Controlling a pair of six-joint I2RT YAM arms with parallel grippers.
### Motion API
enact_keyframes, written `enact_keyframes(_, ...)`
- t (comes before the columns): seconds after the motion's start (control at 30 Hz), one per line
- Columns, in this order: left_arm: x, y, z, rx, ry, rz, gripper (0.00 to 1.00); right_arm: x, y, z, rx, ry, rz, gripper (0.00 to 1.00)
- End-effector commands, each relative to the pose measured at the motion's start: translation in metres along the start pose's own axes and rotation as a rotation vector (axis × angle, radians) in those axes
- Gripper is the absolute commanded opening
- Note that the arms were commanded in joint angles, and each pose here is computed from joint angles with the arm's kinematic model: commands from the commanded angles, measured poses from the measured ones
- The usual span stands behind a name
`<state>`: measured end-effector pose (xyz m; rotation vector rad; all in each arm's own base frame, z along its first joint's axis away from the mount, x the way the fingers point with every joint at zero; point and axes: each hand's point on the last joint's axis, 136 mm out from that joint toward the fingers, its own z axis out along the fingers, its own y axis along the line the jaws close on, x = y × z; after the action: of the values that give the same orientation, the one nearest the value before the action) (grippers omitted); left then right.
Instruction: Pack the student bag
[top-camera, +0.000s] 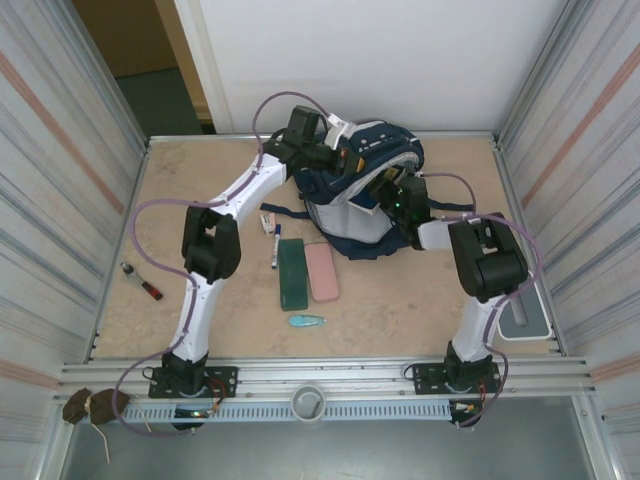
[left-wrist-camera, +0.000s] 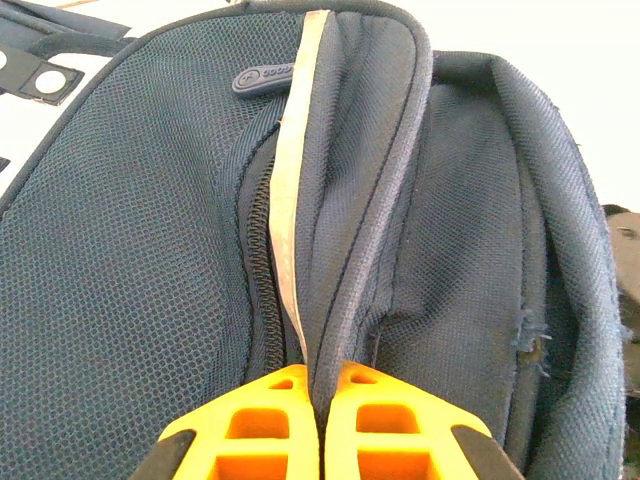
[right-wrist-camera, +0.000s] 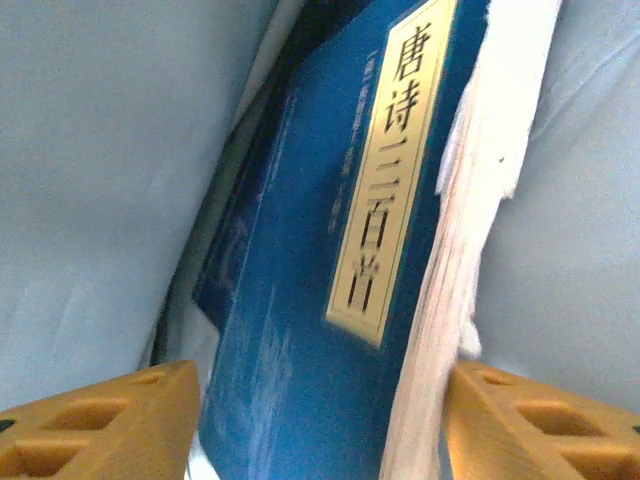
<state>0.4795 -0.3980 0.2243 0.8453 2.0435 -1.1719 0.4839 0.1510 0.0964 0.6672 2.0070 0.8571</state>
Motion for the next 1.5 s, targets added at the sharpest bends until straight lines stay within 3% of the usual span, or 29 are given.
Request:
enact_keyframes(0.0,-0.032,-0.008,-0.007,0.028,-0.089,0.068,0.0,-0.005,0.015,-0.039,0.006,0.007,-0.149,0.66)
enact_keyframes(0.23,-0.016,0.016,0.006,-0.034,-0.066,0.034,0.0,-0.006,-0.001,-0.117,0.154,0.021,-0.329,0.67)
enact_keyframes(0.37,0.0,0.03,0.019,-0.083,-0.033,0.021,0.01,-0.023,-0.012,-0.164,0.276,-0.031,-0.399,0.68)
enact_keyframes(0.43,0.007,0.03,0.025,-0.102,-0.011,0.037,0.06,-0.031,-0.012,-0.182,0.301,-0.05,-0.419,0.68)
enact_keyframes(0.63,0.013,0.021,0.025,-0.167,0.031,0.103,0.38,-0.047,0.0,-0.21,0.32,-0.098,-0.451,0.69)
enact_keyframes(0.8,0.005,0.016,-0.001,-0.235,0.011,0.123,0.52,-0.042,0.012,-0.202,0.266,-0.048,-0.483,0.69)
enact_keyframes(1.0,0.02,0.029,-0.056,-0.367,-0.039,0.026,0.57,-0.017,0.018,-0.174,0.243,0.099,-0.538,0.7)
enact_keyframes(1.27,0.089,0.083,-0.155,-0.583,-0.146,-0.279,0.59,0.018,0.015,-0.137,0.293,0.258,-0.599,0.78)
enact_keyframes(1.47,0.131,0.089,-0.178,-0.627,-0.159,-0.367,0.62,-0.001,-0.006,-0.119,0.384,0.271,-0.566,0.79)
